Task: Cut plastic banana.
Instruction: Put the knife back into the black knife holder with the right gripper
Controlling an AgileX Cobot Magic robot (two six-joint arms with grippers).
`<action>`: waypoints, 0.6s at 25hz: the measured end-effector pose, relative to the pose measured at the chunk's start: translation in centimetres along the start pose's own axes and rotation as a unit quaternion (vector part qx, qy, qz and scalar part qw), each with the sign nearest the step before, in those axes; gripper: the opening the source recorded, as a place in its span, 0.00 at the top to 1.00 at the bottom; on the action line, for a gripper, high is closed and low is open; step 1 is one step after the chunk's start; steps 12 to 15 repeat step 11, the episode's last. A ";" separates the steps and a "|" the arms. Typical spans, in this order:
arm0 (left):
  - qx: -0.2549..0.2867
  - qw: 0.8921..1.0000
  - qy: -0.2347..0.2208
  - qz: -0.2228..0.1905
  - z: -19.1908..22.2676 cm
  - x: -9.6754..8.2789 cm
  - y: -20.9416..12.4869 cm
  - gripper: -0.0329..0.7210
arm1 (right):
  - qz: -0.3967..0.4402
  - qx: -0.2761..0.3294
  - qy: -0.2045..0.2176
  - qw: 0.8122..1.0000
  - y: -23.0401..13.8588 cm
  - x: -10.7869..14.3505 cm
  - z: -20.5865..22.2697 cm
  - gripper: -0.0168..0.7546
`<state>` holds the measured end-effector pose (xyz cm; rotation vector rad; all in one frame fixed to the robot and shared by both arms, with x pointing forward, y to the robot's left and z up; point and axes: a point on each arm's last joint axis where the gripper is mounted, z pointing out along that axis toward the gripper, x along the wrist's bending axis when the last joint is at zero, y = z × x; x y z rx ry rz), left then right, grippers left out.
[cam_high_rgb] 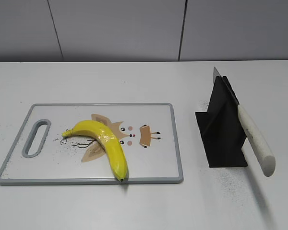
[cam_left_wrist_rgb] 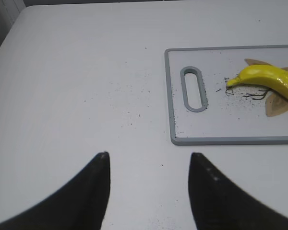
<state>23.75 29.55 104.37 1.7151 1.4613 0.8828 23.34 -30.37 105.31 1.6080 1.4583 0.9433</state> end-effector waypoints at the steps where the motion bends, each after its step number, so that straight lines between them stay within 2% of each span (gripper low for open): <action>1: 0.000 1.000 0.000 0.000 0.0 0.0 0.0 0.30 | 0.002 0.000 -0.005 1.000 0.0 0.0 0.0 0.23; 15: 0.000 1.000 0.000 0.000 0.0 0.0 0.0 0.30 | 0.004 0.000 -0.009 1.000 0.0 0.0 0.0 0.23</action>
